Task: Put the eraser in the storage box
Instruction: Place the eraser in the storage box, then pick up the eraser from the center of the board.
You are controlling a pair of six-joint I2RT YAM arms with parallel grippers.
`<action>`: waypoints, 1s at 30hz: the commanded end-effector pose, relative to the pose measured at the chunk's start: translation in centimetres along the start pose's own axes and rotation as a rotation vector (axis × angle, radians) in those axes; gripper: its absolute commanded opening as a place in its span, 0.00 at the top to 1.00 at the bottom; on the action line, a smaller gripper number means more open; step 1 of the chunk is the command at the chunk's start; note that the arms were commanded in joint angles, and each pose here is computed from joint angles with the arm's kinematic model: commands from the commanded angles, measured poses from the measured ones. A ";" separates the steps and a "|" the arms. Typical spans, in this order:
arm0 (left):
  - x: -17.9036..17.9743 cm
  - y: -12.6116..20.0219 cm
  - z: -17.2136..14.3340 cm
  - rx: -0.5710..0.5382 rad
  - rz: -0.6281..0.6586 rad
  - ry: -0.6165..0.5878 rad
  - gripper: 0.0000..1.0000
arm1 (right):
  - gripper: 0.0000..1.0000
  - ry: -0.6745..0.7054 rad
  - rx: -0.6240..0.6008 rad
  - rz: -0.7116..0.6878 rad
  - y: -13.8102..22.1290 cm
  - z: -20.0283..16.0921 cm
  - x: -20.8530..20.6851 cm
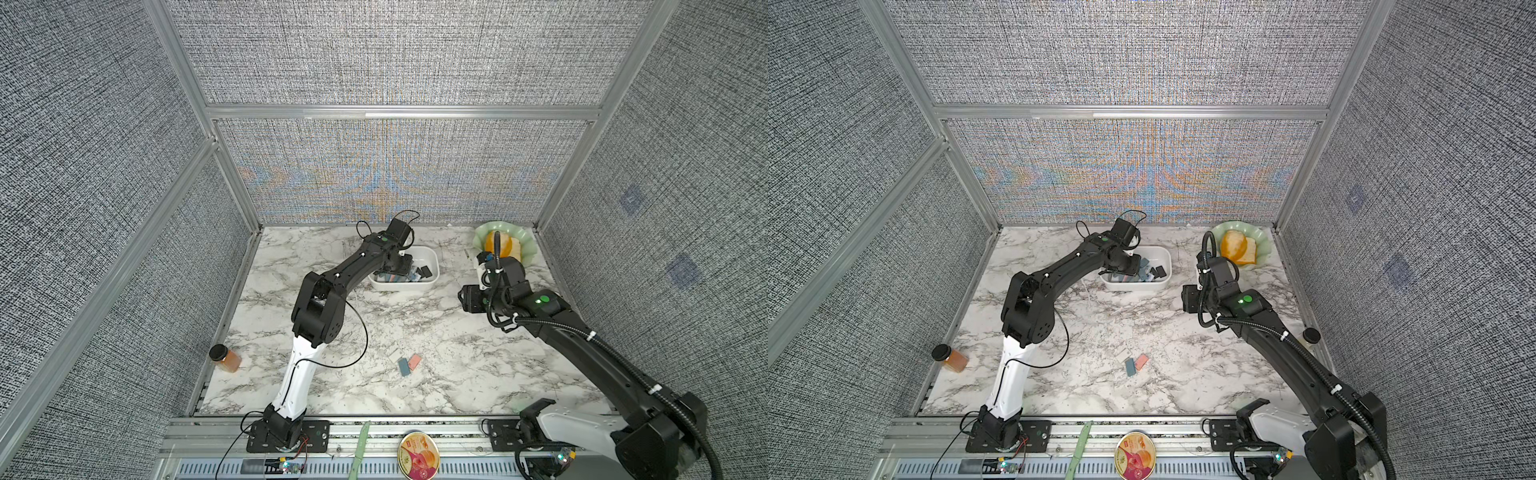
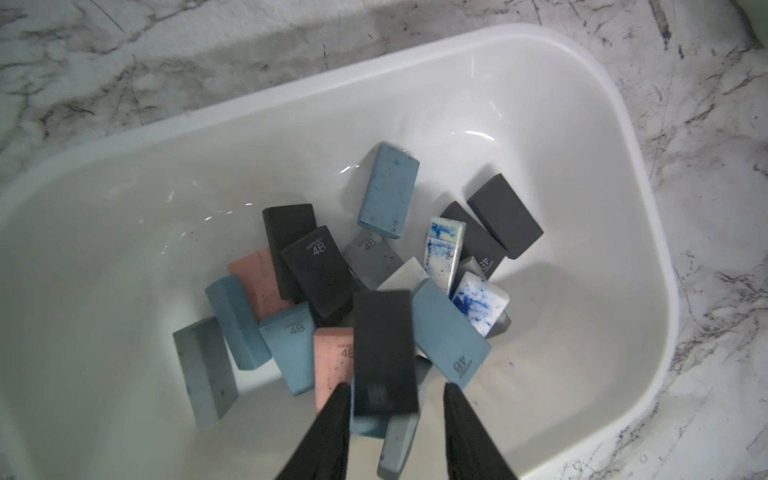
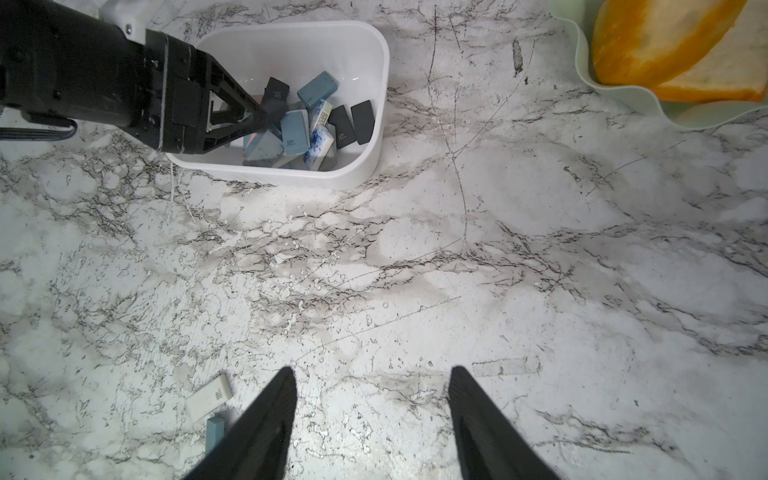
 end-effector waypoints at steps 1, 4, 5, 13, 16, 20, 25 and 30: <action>0.0 0.5 0.2 -0.008 -0.010 0.009 0.51 | 0.38 0.013 0.025 0.005 0.1 -0.1 0.1; -0.1 1.2 0.6 -0.031 -0.009 0.007 0.39 | 0.38 0.018 0.049 0.016 0.1 -0.4 0.1; 0.0 1.5 0.8 -0.040 -0.009 0.009 0.38 | 0.38 0.021 0.056 0.020 0.2 -0.5 0.2; -0.4 6.6 1.7 -0.167 -0.007 0.037 0.39 | 0.38 0.093 0.137 0.071 0.4 -3.6 1.8; -0.4 9.6 1.3 -0.223 0.018 0.054 0.40 | 0.38 0.129 0.195 0.096 -0.2 -5.9 3.1; 0.0 13.8 -0.3 -0.287 0.074 0.088 0.42 | 0.39 0.160 0.278 0.117 -1.7 -9.5 4.5; 0.3 17.2 -3.7 -0.331 0.113 0.143 0.43 | 0.38 0.130 0.336 0.104 -3.6 -12.3 5.7; 0.4 19.1 -7.3 -0.350 0.129 0.196 0.45 | 0.38 0.041 0.309 0.055 -4.6 -12.8 6.7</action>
Point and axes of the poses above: each gripper's point midway between its finger pads, its own y axis back along the fingers, its own x axis along the line the jaws close on, z = x × y, the point moved 8 cm from there along y, back along the fingers, and after that the axes turned 14 degrees about -y, right-handed, at the moved point
